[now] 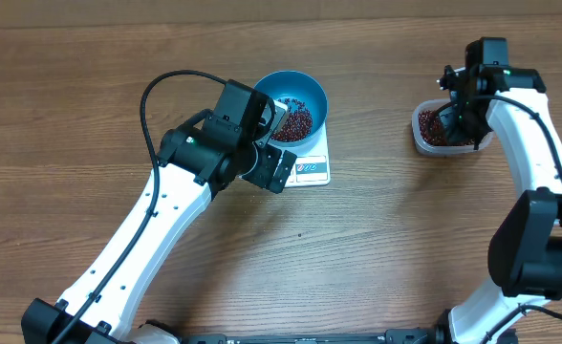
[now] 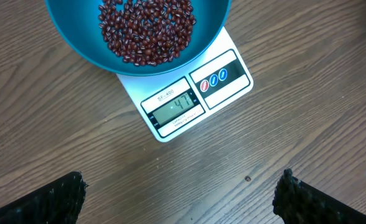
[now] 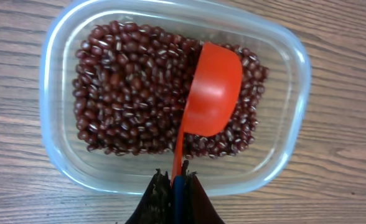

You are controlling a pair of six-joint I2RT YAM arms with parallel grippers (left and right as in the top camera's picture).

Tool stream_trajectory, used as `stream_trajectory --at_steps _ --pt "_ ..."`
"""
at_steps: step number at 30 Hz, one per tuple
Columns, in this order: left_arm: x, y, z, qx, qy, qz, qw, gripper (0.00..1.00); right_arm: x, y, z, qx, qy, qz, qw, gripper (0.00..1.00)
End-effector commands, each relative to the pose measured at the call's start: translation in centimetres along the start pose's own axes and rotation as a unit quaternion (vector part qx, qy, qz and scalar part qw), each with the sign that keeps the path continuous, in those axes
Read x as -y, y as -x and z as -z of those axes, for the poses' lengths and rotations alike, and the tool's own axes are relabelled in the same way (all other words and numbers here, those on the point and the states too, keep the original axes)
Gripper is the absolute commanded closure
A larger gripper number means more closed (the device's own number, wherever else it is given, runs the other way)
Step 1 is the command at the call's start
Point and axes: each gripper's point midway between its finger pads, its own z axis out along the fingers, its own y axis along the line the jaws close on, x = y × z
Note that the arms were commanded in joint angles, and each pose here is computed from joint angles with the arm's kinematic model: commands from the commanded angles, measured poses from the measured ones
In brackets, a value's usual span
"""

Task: Scoop item into bowl and weigh 150g on scale
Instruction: 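Dip the scoop into the bean tub with the right gripper and fill it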

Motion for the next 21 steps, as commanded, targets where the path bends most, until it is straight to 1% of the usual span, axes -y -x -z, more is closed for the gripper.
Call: stream_trajectory --at_steps 1,7,16,21 --pt "0.0 0.2 0.7 0.012 -0.002 0.005 1.0 0.0 -2.0 0.3 -1.2 -0.01 0.019 0.02 1.0 0.96" --pt "0.0 0.2 0.7 0.012 -0.002 0.005 1.0 0.0 -3.9 0.8 -0.9 0.004 0.064 0.024 0.998 0.96" --pt "0.0 0.2 0.7 0.012 -0.002 0.005 1.0 0.0 -3.0 1.1 0.9 0.041 0.108 -0.008 0.993 0.96" --pt "0.0 0.2 0.7 0.012 -0.002 0.005 1.0 0.0 -3.1 0.6 1.2 0.051 0.161 -0.006 0.986 0.96"
